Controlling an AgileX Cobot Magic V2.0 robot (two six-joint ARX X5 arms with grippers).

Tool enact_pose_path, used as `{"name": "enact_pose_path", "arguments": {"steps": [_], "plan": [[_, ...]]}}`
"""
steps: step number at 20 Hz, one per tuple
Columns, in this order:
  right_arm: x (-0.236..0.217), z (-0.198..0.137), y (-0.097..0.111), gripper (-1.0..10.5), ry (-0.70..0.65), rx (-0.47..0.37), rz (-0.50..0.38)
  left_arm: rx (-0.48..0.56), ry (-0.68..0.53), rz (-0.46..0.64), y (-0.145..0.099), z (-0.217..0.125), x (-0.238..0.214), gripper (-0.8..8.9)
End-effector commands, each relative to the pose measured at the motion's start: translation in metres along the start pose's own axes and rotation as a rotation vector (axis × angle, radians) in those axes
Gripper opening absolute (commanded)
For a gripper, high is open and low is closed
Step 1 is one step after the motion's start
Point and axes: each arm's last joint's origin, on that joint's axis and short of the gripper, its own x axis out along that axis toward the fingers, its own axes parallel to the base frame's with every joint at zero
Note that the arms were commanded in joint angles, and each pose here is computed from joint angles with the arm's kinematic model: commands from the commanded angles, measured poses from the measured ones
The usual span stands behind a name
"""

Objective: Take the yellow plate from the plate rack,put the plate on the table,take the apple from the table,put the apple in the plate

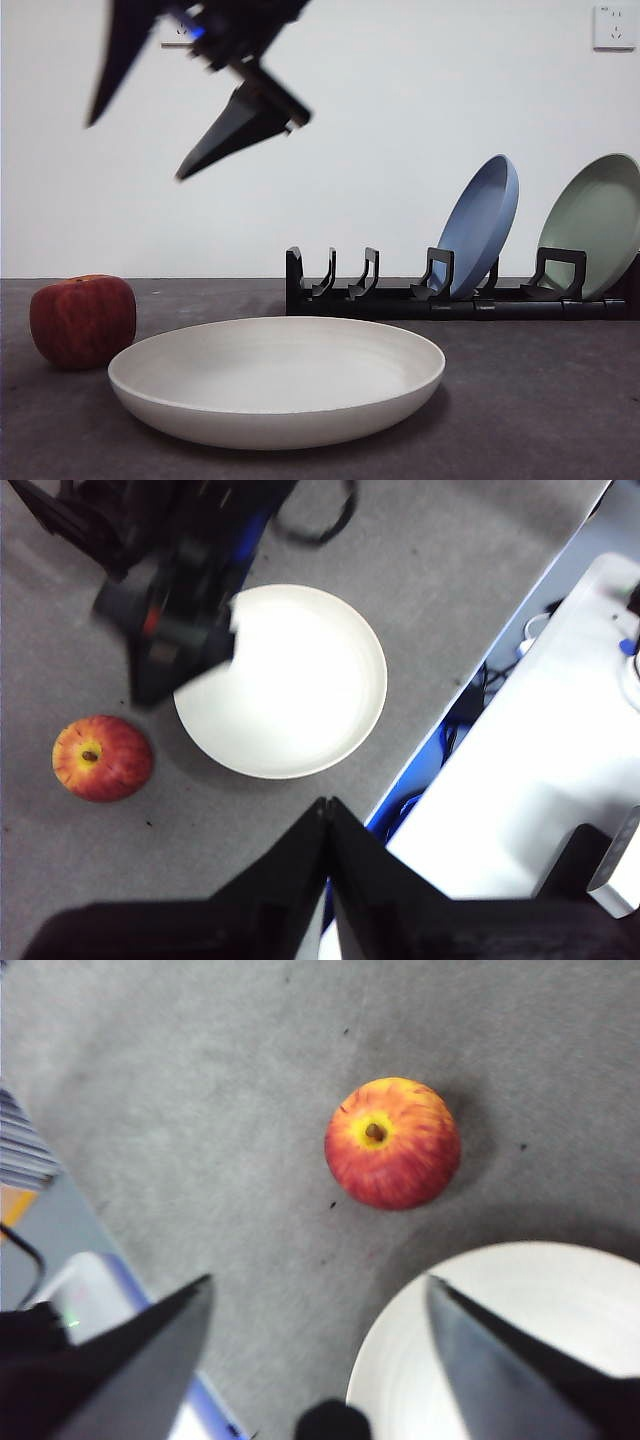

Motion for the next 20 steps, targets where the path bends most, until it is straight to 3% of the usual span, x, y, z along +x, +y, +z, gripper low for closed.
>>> {"name": "enact_pose_path", "arguments": {"steps": [1,4,7,20], "plan": [[0.022,0.008,0.005,7.6,0.034,-0.025,-0.062,-0.020,-0.047,-0.015,0.005,-0.008,-0.012,-0.04],[0.051,0.018,0.012,7.8,0.062,-0.086,-0.133,-0.051,-0.122,-0.035,0.012,-0.022,-0.031,-0.04],[0.073,0.025,0.012,9.5,0.072,-0.130,-0.146,-0.084,-0.167,-0.048,0.017,-0.031,-0.042,-0.04],[0.142,0.016,-0.006,9.4,0.056,-0.165,-0.207,-0.113,-0.190,-0.057,0.019,-0.036,-0.047,-0.04]]}}
